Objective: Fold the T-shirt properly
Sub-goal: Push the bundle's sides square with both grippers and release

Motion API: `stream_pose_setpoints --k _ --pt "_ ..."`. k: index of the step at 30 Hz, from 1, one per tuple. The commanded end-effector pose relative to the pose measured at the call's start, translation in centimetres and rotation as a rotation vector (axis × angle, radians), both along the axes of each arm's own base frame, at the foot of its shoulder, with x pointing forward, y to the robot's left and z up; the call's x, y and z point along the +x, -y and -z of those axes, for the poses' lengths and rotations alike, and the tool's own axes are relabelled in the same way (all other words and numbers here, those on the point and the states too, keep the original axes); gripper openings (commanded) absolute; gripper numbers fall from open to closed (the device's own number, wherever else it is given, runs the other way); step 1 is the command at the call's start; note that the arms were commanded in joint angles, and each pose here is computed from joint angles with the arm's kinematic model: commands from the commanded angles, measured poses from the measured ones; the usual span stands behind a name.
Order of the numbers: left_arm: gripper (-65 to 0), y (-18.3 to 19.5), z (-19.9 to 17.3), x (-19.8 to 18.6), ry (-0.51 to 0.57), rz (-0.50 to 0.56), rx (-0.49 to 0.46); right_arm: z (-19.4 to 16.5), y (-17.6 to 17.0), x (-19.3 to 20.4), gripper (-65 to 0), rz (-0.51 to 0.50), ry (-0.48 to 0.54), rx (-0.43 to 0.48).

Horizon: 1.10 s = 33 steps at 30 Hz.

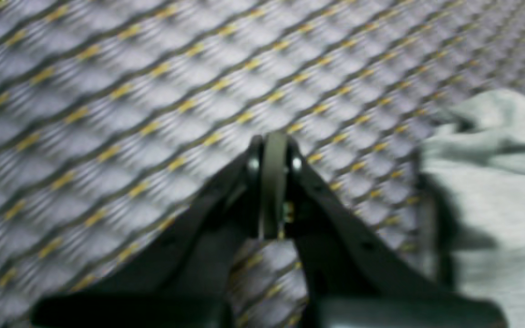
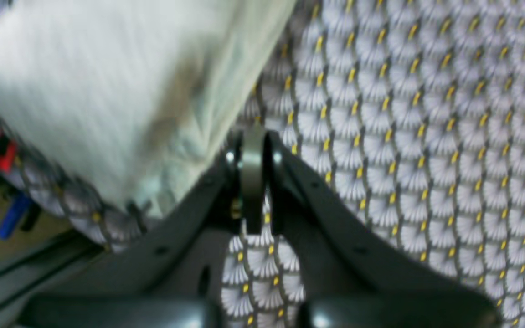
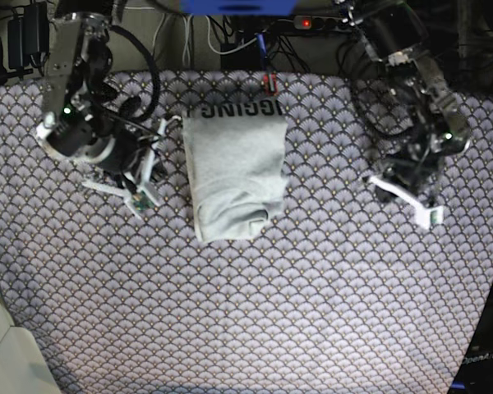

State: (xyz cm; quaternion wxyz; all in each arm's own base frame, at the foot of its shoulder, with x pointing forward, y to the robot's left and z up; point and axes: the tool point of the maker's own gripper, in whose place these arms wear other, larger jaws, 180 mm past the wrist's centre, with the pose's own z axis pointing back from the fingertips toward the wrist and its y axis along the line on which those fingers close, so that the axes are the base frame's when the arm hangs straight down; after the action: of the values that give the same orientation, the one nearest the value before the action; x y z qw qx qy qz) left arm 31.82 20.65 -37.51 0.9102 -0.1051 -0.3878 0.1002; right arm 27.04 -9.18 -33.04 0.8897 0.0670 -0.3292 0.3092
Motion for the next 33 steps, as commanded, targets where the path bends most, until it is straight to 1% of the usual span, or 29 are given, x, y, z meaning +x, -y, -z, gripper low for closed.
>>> stream_pose_setpoints --k 1,5,7,10,12,14,17,23,25,31,33 --pt "-64.6 -0.6 -1.1 0.1 0.041 -0.002 0.018 -1.3 -1.1 0.7 -65.0 -0.026 0.044 0.027" --pt "-64.6 -1.1 -0.1 -2.1 0.002 -0.002 0.042 -1.9 -4.9 0.6 -65.0 -0.122 0.046 0.050" --pt "-64.6 -1.2 0.3 -2.9 -0.016 -0.001 0.048 -1.9 -7.1 -0.1 -65.0 -0.194 0.043 0.058" --pt "-64.6 -1.1 0.6 -3.4 -0.025 -0.002 0.048 -1.8 -9.6 -1.3 -65.0 -0.274 0.035 0.077" --pt "-64.6 -1.0 0.7 -3.5 -0.028 -0.001 0.046 -1.8 -10.5 -1.8 -65.0 -0.308 0.033 0.079" --pt "-64.6 -1.0 1.0 -4.0 -0.040 -0.001 0.045 -1.0 -10.3 -2.3 -65.0 -0.314 0.011 0.072" --pt "-64.6 -1.1 0.5 -4.0 -0.029 0.001 0.056 0.1 -9.7 -2.4 -65.0 -0.319 0.007 0.086" --pt "-64.6 -1.1 -0.5 -4.0 -0.005 0.005 0.078 2.4 -7.9 -2.4 -65.0 -0.317 -0.035 0.058" --pt "-64.6 -1.1 -0.5 -4.0 -0.004 0.005 0.079 3.1 -7.9 -2.4 -65.0 -0.314 -0.048 0.069" --pt "-64.6 -0.8 -0.1 -4.8 -0.018 0.002 0.069 7.0 -7.0 -3.0 -65.0 -0.290 -0.140 0.098" --pt "-64.6 -0.8 0.0 -4.8 -0.020 0.002 0.070 7.6 -6.7 -3.0 -65.0 -0.285 -0.150 0.104"
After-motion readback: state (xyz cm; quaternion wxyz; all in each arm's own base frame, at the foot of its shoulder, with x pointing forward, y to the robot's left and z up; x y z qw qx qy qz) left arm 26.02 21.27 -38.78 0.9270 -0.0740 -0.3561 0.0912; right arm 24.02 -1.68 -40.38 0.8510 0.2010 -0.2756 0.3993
